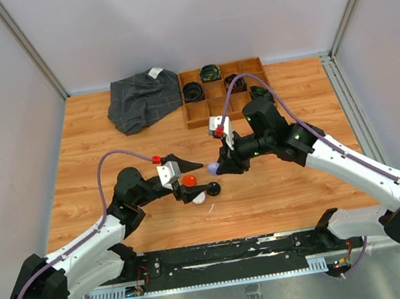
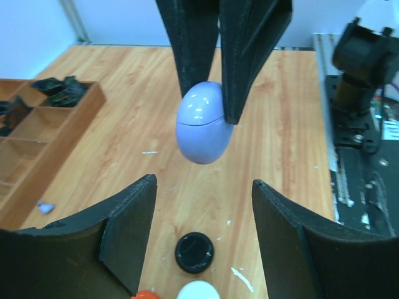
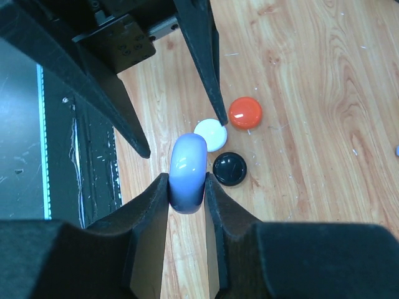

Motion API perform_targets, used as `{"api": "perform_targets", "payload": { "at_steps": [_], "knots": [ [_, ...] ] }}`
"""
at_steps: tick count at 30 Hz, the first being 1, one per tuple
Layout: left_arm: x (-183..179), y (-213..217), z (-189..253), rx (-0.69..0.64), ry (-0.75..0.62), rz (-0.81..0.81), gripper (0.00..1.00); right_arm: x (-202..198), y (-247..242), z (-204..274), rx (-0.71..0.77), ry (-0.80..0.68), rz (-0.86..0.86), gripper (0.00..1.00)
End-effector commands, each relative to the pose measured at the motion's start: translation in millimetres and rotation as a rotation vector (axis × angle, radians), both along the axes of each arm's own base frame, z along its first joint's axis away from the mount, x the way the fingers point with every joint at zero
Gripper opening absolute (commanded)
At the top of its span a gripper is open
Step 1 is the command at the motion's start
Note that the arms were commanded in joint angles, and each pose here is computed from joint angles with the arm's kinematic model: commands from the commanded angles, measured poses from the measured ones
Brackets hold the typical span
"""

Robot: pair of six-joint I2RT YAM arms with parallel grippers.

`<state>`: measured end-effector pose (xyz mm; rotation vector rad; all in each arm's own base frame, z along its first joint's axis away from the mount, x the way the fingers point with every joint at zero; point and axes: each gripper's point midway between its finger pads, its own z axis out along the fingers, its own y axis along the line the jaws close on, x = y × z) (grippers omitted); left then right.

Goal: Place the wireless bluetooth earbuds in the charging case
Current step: Pick up the charging case at the center of the board, then open the charging case.

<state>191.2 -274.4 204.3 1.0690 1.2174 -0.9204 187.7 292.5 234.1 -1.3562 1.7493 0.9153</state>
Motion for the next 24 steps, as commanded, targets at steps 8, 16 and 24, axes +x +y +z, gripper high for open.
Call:
{"api": "perform_targets", "payload": {
  "at_steps": [8,16,24],
  "knots": [
    [-27.2,-12.3,33.1,-0.124,0.139,-0.260,0.61,-18.4,4.1,16.9,0.046,-0.035,0.160,0.10],
    [-33.5,-14.6,37.4,-0.200,0.246,-0.336,0.55,-23.1,5.7,17.9,0.055,-0.043,0.189,0.10],
    [-33.3,-17.3,30.7,-0.202,0.310,-0.352,0.45,-24.4,6.1,19.0,0.058,-0.052,0.195,0.09]
  ]
}}
